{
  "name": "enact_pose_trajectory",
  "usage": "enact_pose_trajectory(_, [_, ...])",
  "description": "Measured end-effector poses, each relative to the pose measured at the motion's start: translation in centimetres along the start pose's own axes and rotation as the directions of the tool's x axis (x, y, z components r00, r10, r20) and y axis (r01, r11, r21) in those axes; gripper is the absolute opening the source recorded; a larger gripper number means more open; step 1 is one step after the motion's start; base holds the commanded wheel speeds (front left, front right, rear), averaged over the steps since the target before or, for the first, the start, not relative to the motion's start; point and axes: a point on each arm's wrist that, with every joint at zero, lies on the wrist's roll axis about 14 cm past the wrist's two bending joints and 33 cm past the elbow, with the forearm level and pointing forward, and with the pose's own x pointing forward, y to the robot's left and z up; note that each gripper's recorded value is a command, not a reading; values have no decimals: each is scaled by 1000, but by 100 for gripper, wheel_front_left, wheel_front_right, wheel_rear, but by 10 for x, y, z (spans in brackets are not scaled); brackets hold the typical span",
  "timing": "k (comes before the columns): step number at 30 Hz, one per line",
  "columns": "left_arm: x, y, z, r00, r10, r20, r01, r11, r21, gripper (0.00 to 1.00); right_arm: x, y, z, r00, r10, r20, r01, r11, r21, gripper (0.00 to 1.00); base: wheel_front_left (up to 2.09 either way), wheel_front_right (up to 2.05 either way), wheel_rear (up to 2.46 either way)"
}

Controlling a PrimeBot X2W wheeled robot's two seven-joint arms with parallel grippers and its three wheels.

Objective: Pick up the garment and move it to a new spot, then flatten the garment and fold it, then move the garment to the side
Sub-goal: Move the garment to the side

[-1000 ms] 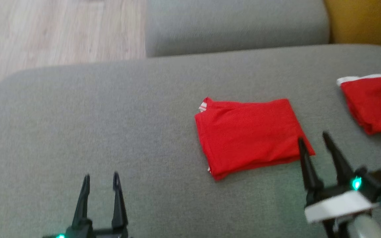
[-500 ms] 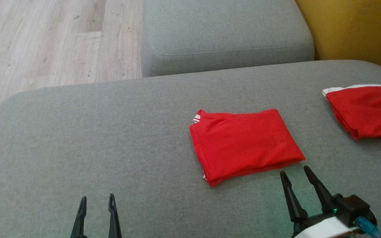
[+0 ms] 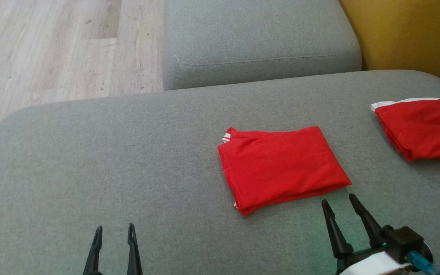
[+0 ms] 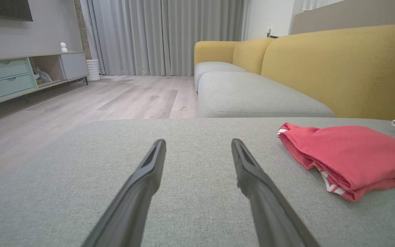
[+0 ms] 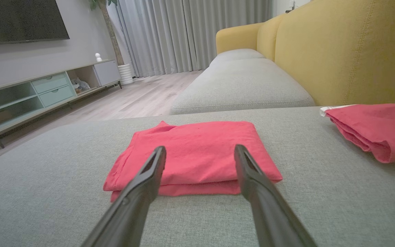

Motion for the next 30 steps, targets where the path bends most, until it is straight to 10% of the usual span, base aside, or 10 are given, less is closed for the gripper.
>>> enact_pose_trajectory(19, [4,-4,-6,1000,-10,-27,10,1000,6,100,9,-8,-39,990,-1,-140,7,999,42,100,0,0,0])
enact_pose_trajectory(30, [41,-24,-3,997,-75,-19,76,997,33,100,94,-56,-35,929,27,-370,-9,999,51,100,0,0,0])
